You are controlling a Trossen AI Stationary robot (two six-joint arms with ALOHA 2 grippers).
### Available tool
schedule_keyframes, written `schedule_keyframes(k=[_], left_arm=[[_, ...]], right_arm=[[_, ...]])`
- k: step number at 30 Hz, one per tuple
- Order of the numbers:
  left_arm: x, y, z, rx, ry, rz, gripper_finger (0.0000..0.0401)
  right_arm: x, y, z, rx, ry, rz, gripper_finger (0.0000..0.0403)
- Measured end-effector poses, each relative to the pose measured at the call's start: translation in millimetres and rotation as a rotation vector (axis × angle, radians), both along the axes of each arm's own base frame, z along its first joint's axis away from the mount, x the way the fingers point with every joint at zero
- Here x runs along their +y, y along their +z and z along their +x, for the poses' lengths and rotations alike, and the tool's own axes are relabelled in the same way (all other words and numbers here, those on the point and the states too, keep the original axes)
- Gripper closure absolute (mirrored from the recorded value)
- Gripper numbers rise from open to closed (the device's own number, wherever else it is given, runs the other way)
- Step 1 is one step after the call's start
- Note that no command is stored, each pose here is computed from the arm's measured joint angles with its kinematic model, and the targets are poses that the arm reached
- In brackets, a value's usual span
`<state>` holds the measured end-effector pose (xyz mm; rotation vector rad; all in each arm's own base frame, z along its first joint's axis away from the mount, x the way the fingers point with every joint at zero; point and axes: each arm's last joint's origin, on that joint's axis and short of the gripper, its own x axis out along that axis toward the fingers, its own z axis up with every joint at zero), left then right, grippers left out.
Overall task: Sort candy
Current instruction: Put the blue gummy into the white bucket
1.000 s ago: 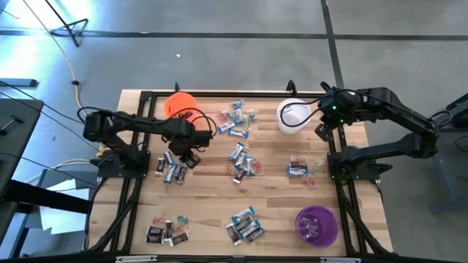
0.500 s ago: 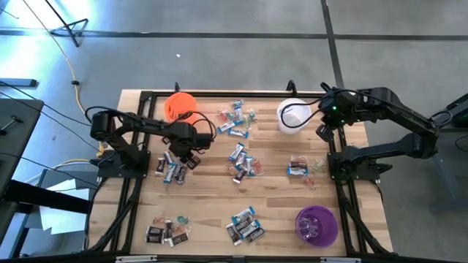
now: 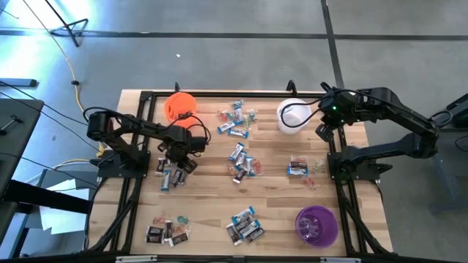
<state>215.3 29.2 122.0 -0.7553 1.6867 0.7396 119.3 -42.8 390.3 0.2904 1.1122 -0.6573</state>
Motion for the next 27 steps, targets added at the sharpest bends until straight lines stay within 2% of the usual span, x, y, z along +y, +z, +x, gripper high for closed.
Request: schedule_keyframes(k=[4,12,19,27], left_arm=[[2.9,-0.3,0.0,-0.002,0.008,0.01,0.0291],[6.1,-0.4,-0.2,0.001,0.053,0.035,0.0391],[9.0,12.5,6.6,-0.059,0.067,0.096,0.0399],[12.3,54.7,24.2,-0.293,0.118,0.139,0.0401]], right_arm=[[-0.4,0.5,1.2,-0.015,-0.002,-0.004,0.0394],[-0.8,0.9,2.5,-0.027,-0.002,-0.007,0.0394],[-0.8,1.0,2.6,-0.028,-0.003,-0.007,0.0394],[-1.4,1.9,4.7,-0.065,-0.04,-0.001,0.0394]])
